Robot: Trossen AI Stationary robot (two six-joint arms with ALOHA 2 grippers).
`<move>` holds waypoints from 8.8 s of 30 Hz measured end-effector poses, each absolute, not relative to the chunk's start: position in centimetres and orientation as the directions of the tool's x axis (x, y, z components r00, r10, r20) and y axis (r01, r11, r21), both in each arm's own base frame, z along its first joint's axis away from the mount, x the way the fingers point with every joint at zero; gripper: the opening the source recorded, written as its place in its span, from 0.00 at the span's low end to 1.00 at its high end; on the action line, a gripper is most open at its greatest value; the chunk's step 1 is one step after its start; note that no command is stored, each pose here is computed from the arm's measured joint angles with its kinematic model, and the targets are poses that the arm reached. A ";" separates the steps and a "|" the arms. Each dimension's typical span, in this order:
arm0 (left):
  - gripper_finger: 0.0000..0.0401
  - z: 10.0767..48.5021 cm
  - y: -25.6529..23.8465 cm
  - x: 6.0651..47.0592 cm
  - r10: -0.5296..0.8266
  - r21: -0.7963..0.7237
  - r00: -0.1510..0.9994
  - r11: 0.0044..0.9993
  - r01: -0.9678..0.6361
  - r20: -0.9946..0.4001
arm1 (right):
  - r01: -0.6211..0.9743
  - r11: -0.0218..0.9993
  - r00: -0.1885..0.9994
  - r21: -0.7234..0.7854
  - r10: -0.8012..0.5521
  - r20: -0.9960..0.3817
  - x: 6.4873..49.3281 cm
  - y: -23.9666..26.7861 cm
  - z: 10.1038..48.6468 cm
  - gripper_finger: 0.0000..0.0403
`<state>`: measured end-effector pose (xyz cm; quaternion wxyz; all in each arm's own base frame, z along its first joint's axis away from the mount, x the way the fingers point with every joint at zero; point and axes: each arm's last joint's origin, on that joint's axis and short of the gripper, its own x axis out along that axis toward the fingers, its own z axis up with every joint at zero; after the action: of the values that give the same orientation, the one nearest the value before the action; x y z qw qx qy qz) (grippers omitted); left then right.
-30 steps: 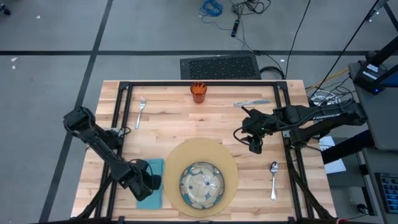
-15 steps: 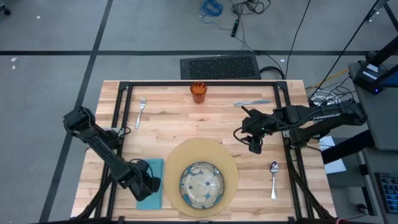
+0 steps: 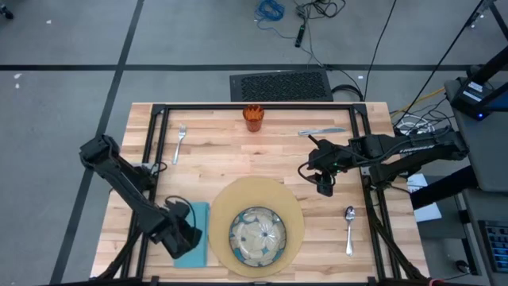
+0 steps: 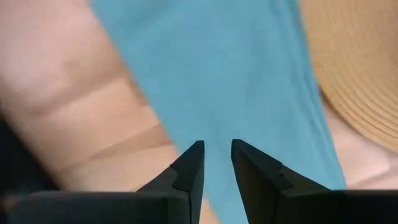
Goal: Set table place
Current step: Put the silver fork on the blue table napkin, then put the silver knife in the middle right of the table
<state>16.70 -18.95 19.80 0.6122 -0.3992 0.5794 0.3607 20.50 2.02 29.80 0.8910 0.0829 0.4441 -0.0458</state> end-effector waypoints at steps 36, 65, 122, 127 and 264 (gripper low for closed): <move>0.50 24.6 5.7 23.5 0.569 0.203 0.090 0.431 -0.879 -0.818 | 0.158 0.984 0.636 0.083 -0.037 -0.771 20.8 2.2 30.1 0.36; 0.50 16.9 15.0 12.3 0.086 -0.010 0.039 0.319 -0.948 -0.996 | 0.151 0.987 0.643 0.052 -0.058 -0.763 20.9 2.1 30.1 0.36; 0.05 13.8 16.8 11.7 0.142 0.078 -0.029 0.352 -0.933 -0.989 | 0.214 0.970 0.641 0.112 -0.053 -0.766 20.9 2.1 30.1 0.36; 0.01 13.8 16.8 11.7 0.147 0.092 -0.039 0.378 -0.921 -0.988 | 0.218 0.969 0.641 0.116 -0.053 -0.765 20.9 2.1 30.1 0.36; 0.29 26.6 -15.2 21.8 0.736 0.097 0.568 0.638 -0.764 -0.368 | 0.346 0.921 0.489 0.178 -0.015 -0.872 22.9 4.2 26.9 0.36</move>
<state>21.81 -15.24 26.59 0.8848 -0.0365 0.1905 0.4237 22.92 4.16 26.90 0.8466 0.1675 0.4939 -0.1066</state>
